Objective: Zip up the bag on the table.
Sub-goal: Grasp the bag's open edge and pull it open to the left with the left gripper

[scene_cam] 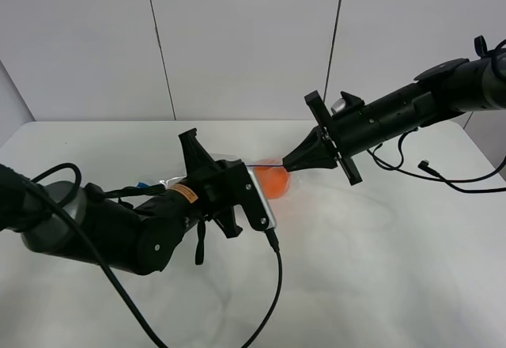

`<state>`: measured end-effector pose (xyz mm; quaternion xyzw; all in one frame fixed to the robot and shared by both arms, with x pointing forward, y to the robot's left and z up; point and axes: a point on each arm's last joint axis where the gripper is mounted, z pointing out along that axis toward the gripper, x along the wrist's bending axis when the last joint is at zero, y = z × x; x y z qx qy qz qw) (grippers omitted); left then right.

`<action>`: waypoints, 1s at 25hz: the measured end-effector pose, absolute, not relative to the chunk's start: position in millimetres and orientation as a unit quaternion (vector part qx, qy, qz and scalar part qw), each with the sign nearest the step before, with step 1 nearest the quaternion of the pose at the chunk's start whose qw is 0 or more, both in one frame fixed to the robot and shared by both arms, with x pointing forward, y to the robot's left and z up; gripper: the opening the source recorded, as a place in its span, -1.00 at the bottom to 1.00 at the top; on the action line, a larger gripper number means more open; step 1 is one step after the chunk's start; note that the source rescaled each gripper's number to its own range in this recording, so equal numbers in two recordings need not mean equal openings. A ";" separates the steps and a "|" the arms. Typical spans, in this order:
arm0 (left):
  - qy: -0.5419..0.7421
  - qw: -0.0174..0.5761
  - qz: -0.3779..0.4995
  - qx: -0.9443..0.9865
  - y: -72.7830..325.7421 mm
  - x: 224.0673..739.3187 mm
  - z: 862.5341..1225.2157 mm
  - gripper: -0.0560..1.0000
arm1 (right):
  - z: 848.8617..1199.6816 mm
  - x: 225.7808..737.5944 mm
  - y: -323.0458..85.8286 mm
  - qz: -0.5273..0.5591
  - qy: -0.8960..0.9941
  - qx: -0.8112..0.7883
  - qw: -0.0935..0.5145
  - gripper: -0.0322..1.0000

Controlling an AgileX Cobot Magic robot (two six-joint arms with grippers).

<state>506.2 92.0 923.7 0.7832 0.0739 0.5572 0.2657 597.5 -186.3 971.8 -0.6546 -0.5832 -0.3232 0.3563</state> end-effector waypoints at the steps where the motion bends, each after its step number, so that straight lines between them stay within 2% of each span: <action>1: 0.077 0.261 0.562 0.781 96.7 506.7 922.6 -0.89 | 971.8 597.5 -186.3 -0.323 -0.583 -0.655 0.356 -0.94; 25: 0.130 0.156 0.610 0.766 203.9 535.4 909.8 -0.89 | 972.9 597.9 -185.6 -0.328 -0.578 -0.654 0.361 -0.94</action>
